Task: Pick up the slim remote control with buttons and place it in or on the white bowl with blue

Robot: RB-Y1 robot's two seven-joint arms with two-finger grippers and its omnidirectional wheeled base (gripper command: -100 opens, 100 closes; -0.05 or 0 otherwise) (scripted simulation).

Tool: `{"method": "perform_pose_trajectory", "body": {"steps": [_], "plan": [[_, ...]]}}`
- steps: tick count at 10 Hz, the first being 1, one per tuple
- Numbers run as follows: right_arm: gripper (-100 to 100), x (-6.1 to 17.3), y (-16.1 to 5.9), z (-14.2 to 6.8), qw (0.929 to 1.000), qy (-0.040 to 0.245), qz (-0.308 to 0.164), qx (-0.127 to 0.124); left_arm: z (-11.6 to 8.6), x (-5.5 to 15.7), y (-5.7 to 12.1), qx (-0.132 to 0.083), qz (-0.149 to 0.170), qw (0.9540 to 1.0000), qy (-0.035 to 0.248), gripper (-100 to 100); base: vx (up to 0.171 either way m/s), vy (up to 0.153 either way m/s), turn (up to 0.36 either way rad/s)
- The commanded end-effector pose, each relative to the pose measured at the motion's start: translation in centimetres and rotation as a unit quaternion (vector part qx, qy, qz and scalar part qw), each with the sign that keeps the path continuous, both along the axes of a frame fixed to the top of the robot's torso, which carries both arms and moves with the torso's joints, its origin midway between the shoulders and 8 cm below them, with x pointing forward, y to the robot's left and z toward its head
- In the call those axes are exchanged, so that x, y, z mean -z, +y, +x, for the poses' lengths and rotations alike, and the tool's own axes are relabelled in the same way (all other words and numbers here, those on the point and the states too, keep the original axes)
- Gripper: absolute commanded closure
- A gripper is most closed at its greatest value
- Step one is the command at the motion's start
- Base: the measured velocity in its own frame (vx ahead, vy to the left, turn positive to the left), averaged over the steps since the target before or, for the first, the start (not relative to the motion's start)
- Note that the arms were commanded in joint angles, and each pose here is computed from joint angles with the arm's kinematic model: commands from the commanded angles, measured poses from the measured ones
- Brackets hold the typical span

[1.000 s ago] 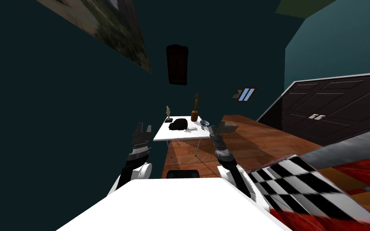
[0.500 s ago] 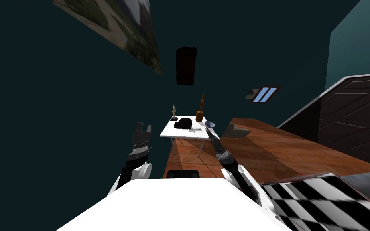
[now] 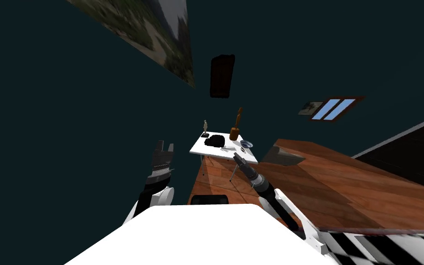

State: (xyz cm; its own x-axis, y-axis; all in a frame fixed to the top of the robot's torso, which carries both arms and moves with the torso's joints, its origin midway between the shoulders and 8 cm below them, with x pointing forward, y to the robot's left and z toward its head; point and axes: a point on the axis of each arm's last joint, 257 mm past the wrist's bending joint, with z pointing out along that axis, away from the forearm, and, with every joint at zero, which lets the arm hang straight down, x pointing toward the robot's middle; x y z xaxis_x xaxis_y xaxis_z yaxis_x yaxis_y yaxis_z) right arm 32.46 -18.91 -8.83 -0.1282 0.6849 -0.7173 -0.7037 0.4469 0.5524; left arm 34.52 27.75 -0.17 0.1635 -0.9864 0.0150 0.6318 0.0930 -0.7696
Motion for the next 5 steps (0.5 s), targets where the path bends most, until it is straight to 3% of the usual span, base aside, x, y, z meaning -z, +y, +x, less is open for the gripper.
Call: {"method": "perform_pose_trajectory", "body": {"steps": [1, 4, 5], "plan": [[-100, 2.2, 0.2, -0.3, 0.9989, 0.010, -0.042, -0.020, 0.0, 0.0, 0.0, 0.000, 0.000, 1.0000, 0.000, 0, -0.061, -0.006, 0.423], [-100, 4.4, 0.0, -0.9, 0.9941, 0.024, -0.095, -0.046, 0.0, 0.0, 0.0, 0.000, 0.000, 1.0000, 0.000, 0, -0.053, -0.013, 0.227], [-100, 6.4, -0.2, -1.3, 0.9892, 0.036, -0.127, -0.063, 0.0, 0.0, 0.0, 0.000, 0.000, 1.0000, 0.000, 0, -0.050, -0.020, 0.344]]}}
